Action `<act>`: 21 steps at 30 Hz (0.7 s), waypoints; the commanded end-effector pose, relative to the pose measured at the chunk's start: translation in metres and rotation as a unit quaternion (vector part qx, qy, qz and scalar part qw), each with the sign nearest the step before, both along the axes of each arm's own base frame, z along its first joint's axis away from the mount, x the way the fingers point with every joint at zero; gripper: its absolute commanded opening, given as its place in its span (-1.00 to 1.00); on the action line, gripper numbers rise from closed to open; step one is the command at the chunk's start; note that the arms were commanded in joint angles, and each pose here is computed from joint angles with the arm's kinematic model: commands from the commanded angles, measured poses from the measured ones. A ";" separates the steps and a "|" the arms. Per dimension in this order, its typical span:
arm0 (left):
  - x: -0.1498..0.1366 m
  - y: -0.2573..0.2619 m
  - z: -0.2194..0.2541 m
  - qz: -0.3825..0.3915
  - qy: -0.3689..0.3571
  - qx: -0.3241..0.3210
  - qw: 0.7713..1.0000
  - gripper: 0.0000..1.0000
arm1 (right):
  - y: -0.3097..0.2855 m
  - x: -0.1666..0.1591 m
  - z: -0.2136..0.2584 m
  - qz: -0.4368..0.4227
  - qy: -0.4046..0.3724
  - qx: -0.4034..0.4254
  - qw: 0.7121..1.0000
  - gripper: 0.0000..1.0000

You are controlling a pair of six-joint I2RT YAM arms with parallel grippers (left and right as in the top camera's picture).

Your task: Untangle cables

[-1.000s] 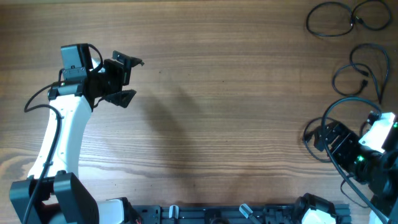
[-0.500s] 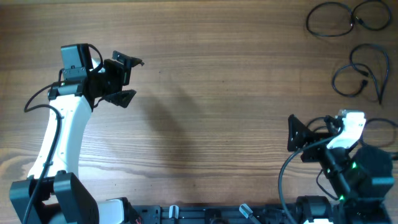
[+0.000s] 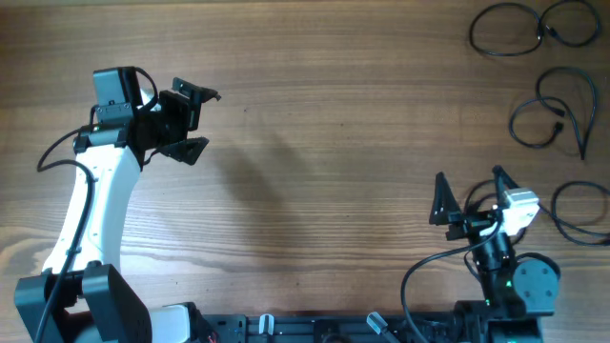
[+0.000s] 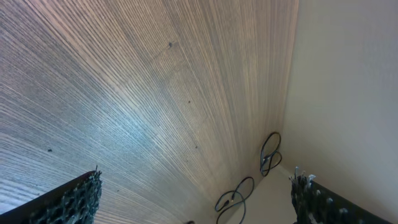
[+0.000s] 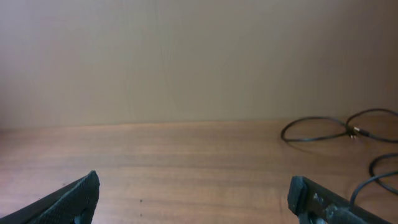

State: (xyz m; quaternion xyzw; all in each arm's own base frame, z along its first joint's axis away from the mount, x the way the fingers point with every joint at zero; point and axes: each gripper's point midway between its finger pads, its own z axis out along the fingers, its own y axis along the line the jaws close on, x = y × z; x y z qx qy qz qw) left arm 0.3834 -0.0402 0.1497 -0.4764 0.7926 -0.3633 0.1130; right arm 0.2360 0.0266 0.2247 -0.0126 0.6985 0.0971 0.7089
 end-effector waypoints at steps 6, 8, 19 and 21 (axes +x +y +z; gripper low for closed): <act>0.001 0.000 -0.001 -0.006 -0.003 0.009 1.000 1.00 | -0.002 0.007 -0.022 -0.008 -0.039 -0.008 0.999 1.00; 0.001 0.000 -0.001 -0.006 -0.003 0.009 1.000 1.00 | -0.005 0.009 -0.028 -0.017 -0.035 -0.014 0.999 1.00; 0.001 0.000 -0.001 -0.006 -0.003 0.009 1.000 1.00 | -0.008 0.010 -0.049 -0.025 0.000 -0.083 0.996 0.99; 0.001 0.000 -0.001 -0.006 -0.003 0.009 1.000 1.00 | -0.009 0.010 -0.050 -0.029 0.001 -0.086 0.996 0.99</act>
